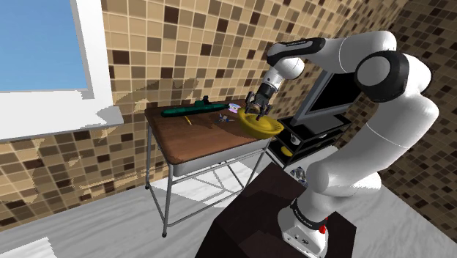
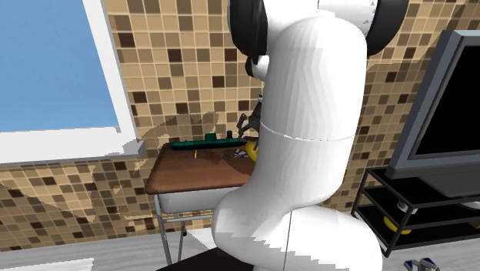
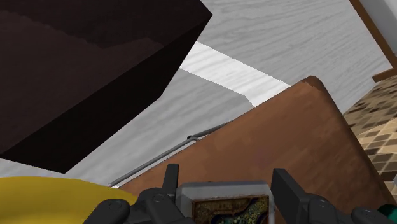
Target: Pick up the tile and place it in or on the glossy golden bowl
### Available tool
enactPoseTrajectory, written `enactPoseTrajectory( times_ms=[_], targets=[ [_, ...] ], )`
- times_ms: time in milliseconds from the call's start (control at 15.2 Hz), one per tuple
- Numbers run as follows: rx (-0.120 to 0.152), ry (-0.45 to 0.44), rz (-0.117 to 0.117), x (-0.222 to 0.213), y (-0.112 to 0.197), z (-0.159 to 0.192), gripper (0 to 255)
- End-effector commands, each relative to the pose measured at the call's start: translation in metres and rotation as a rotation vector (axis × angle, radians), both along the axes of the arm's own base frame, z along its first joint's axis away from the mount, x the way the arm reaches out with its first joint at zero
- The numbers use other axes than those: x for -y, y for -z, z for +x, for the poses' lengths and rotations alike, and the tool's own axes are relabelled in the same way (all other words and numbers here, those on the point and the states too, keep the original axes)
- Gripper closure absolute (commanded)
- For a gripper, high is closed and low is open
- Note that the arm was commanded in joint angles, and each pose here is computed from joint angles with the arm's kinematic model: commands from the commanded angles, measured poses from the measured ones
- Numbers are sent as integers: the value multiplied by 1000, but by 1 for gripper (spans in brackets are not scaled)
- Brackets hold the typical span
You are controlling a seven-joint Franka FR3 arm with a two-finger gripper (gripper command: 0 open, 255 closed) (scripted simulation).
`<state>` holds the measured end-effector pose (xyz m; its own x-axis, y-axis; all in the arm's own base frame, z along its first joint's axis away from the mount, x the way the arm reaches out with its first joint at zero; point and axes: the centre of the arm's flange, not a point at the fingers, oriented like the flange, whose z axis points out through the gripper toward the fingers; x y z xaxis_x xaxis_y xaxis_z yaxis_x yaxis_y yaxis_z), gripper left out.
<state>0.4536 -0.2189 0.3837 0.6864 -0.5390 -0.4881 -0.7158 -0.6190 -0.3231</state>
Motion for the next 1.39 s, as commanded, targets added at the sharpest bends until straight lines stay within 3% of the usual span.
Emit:
enactPoseTrajectory(
  times_ms=[0, 330, 1056, 1320],
  targets=[
    [0, -1, 0, 27, 0, -6, 255],
    [0, -1, 0, 101, 1, -22, 255],
    [0, -1, 0, 101, 59, -22, 255],
    [0, -1, 0, 101, 62, -22, 255]
  ],
)
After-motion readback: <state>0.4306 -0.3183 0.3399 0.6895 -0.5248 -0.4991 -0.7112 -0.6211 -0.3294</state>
